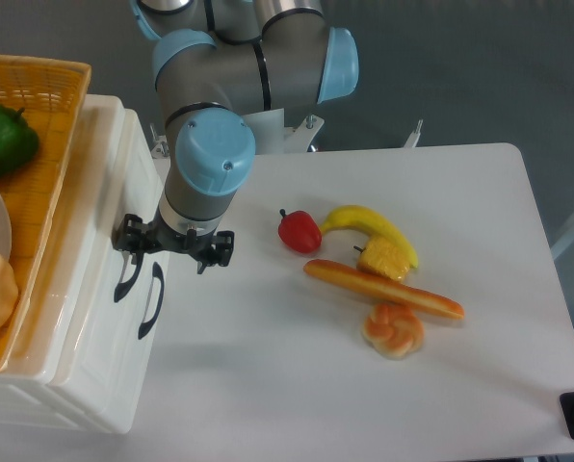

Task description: Slide open the top white drawer

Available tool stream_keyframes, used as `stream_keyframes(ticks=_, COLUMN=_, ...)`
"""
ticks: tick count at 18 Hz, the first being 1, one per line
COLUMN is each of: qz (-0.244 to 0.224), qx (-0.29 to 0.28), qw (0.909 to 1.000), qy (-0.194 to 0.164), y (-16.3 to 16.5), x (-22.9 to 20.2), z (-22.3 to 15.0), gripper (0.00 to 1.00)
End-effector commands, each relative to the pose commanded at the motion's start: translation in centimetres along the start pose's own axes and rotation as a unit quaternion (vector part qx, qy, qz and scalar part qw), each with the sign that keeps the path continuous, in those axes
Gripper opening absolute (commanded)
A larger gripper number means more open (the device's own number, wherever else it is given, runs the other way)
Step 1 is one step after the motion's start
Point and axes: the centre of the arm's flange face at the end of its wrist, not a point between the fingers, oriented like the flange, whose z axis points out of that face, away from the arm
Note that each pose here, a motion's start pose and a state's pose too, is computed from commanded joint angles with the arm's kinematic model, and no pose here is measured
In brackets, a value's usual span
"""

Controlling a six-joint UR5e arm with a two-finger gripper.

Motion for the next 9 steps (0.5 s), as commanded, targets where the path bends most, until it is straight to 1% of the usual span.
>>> stream_keyframes(ticks=6, qz=0.004, qx=-0.004, qw=0.9996, qy=-0.029, y=0.07, x=-0.2, z=-0.26, gripper=1.0)
stream_keyframes(ticks=9, qz=0.003, qx=-0.007, qw=0.9995, qy=-0.029, y=0.04, x=-0.2, z=-0.03, gripper=1.0)
